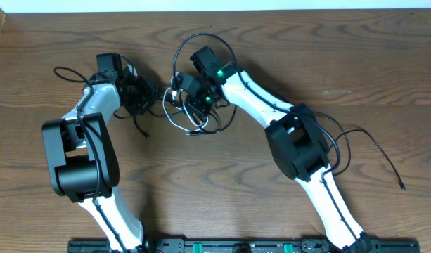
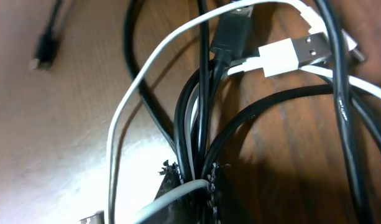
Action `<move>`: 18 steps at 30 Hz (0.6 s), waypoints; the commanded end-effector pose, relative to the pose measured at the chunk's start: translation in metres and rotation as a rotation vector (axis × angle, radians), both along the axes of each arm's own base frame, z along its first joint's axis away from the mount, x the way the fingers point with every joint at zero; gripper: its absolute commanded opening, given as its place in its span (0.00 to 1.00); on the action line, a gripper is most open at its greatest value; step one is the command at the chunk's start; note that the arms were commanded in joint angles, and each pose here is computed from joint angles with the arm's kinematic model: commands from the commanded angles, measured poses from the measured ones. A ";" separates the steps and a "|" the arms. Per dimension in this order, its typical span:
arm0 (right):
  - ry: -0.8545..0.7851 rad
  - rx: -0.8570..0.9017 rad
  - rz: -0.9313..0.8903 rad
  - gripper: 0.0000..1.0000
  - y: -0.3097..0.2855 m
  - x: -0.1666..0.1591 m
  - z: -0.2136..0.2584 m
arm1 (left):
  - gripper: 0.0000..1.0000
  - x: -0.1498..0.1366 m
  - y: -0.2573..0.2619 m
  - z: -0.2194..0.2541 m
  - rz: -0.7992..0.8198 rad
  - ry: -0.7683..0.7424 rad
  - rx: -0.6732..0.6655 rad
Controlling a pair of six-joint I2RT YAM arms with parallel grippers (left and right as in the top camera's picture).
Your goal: Untangle cables
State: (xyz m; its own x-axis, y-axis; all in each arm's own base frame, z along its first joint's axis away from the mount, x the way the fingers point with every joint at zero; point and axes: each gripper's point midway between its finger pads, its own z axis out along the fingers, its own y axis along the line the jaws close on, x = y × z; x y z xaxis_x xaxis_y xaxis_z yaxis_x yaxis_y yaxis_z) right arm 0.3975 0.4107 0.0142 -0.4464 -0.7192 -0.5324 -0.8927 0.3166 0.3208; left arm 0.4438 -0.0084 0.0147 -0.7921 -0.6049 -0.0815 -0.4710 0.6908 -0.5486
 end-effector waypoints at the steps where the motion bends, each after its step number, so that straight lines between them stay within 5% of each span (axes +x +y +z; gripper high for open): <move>1: 0.164 0.134 0.034 0.01 0.007 -0.020 0.011 | 0.45 -0.003 0.006 -0.005 -0.004 0.008 0.025; 7: 0.217 0.183 0.039 0.01 0.003 -0.021 0.019 | 0.44 -0.003 0.002 -0.005 -0.013 0.005 0.016; 12: 0.201 0.074 0.012 0.01 -0.007 -0.024 0.003 | 0.13 0.003 -0.019 0.009 -0.078 -0.057 -0.093; 18: 0.128 0.007 0.126 0.01 -0.002 -0.043 -0.007 | 0.08 0.005 -0.021 0.012 -0.099 -0.081 -0.103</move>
